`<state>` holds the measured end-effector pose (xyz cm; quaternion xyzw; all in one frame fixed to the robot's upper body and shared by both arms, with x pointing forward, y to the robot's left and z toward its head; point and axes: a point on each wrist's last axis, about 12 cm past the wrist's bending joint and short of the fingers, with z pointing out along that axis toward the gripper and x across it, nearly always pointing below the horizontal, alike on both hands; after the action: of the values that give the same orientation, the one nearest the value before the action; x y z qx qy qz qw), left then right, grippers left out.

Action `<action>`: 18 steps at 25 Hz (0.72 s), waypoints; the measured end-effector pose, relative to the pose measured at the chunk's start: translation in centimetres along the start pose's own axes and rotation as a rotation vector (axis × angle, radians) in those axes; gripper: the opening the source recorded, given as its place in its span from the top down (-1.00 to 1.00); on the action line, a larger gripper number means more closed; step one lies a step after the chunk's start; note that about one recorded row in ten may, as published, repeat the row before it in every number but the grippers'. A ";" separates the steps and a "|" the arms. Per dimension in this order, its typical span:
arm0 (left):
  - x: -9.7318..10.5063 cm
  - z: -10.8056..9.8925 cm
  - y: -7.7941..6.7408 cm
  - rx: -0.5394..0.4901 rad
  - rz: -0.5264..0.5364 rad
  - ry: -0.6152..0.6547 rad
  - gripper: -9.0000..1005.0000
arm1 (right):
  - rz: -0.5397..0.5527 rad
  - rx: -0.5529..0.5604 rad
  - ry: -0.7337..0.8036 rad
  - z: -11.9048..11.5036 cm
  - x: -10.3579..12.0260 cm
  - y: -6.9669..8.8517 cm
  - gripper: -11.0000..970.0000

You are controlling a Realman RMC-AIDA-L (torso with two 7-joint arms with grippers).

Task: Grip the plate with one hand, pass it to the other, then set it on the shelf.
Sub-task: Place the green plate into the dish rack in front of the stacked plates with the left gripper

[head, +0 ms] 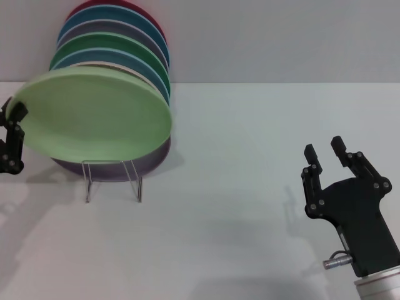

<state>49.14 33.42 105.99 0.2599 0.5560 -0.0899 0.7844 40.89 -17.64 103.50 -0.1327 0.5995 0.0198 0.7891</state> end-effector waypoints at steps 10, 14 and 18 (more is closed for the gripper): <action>0.9 0.2 -0.9 0.018 0.068 0.067 0.66 | -0.005 0.011 -0.001 0.2 0.0 -0.2 0.27; 1.5 0.3 -1.2 0.024 0.087 0.110 0.65 | -0.005 0.012 -0.001 0.1 0.0 -0.2 0.27; 1.7 0.2 -1.4 0.022 0.093 0.128 0.64 | -0.005 0.012 -0.001 0.2 0.0 -0.2 0.27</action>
<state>49.32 32.36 104.02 0.2994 0.5914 -0.0425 0.7476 41.08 -17.78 103.56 -0.1293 0.5989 0.0143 0.7902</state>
